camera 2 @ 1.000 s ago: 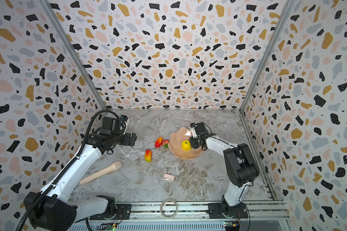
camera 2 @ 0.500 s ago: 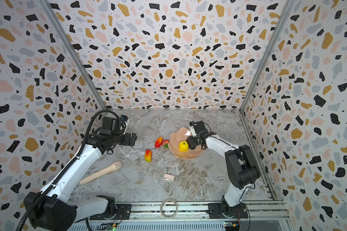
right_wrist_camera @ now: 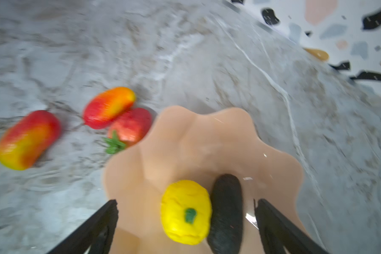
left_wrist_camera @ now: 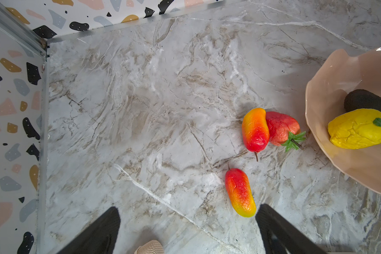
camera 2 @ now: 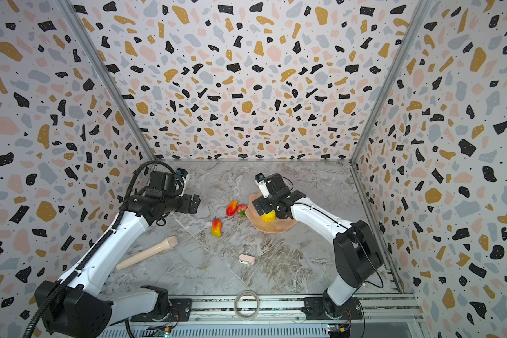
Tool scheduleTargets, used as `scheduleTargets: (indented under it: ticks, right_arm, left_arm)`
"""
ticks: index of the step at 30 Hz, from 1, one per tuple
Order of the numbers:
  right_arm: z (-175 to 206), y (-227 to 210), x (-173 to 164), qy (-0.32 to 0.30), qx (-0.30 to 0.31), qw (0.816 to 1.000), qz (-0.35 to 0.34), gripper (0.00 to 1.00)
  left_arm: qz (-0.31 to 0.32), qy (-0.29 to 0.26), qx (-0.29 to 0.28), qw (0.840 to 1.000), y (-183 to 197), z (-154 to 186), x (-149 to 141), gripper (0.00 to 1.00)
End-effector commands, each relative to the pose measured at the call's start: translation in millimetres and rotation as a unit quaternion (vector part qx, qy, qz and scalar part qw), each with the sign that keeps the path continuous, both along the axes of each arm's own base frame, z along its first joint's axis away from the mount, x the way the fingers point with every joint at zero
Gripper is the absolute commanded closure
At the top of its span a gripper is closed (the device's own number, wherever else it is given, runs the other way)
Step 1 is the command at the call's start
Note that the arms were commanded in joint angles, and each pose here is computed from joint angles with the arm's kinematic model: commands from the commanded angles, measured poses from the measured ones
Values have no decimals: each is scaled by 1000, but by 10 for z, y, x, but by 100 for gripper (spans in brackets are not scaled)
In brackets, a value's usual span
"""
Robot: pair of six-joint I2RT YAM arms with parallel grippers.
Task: Arrange fruit in a fruit bowl
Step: Pick up the fruit from the center of the table.
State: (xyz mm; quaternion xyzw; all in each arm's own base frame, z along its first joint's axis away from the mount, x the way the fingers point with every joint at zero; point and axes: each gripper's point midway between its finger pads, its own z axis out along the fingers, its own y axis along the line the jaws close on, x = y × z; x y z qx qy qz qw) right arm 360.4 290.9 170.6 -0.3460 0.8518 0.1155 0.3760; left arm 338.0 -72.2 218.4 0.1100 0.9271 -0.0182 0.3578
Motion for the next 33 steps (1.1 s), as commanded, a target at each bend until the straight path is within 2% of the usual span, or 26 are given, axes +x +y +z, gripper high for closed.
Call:
scheduleTargets:
  ticks: [1,4,9,16,26,33]
  right_arm:
    - [236,551,-213,-10,43,997,69,1]
    - [162,971,-347,14,72,993,97,1]
    - [-84,1513,-463,85,130,984,88,1]
    - [-616,1881,-537,145,132,979,56,2]
    - [-1053,1904,-549,164,89,982,41,27]
    - [-1022,1863,-591,156,81,983,46,52]
  left_arm:
    - [-3,-7,-2,1000,-27,3,36,0]
    - [-2,-8,0,1000,-14,12,25,0]
    - [4,-10,5,1000,19,42,0,0]
    - [7,-13,5,1000,33,65,-14,0]
    - [10,-12,2,1000,36,57,-32,0]
    - [10,-10,4,1000,40,33,-36,0]
